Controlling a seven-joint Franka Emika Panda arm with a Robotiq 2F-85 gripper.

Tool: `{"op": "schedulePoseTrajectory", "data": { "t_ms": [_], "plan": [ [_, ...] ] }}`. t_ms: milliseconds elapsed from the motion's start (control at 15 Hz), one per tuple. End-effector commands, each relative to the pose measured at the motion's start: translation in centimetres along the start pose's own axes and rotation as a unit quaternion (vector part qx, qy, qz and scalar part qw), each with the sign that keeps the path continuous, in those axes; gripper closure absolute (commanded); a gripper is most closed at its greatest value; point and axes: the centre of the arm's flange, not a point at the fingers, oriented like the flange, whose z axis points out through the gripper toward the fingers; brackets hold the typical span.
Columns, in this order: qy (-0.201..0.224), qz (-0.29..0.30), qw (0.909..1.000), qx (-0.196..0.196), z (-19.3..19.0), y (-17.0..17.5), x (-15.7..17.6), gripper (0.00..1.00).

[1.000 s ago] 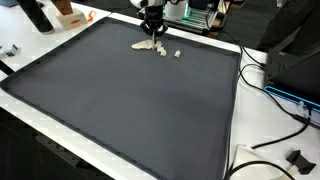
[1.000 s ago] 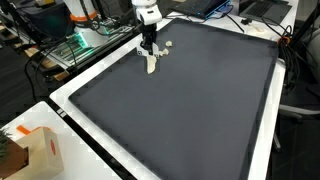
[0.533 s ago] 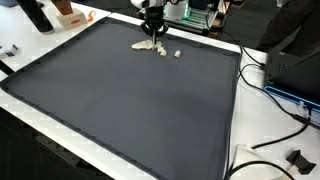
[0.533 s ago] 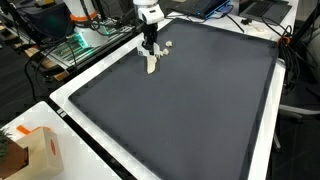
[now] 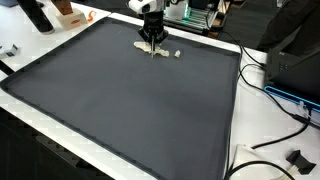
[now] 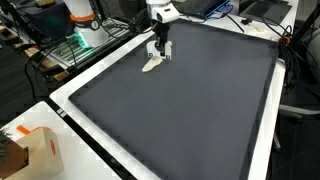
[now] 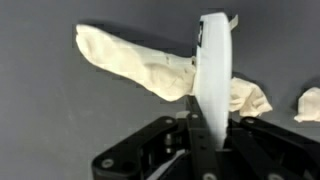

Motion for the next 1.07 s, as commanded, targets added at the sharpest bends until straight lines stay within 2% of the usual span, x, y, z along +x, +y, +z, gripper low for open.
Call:
{"op": "schedulePoseTrajectory", "data": {
  "t_ms": [0,267,533,733,1000],
  "plan": [
    [0.006,-0.004,1.0,-0.001,2.7,0.1,4.3,0.99],
    [0.015,-0.006,0.9999,0.001,3.0,0.5,6.9,0.99],
    [0.009,0.002,0.9999,0.007,3.2,1.1,8.2,0.99],
    [-0.015,0.015,0.9996,0.021,3.4,1.1,7.0,0.99],
    [-0.017,0.044,0.9981,0.039,2.5,0.5,2.0,0.99]
  ]
}}
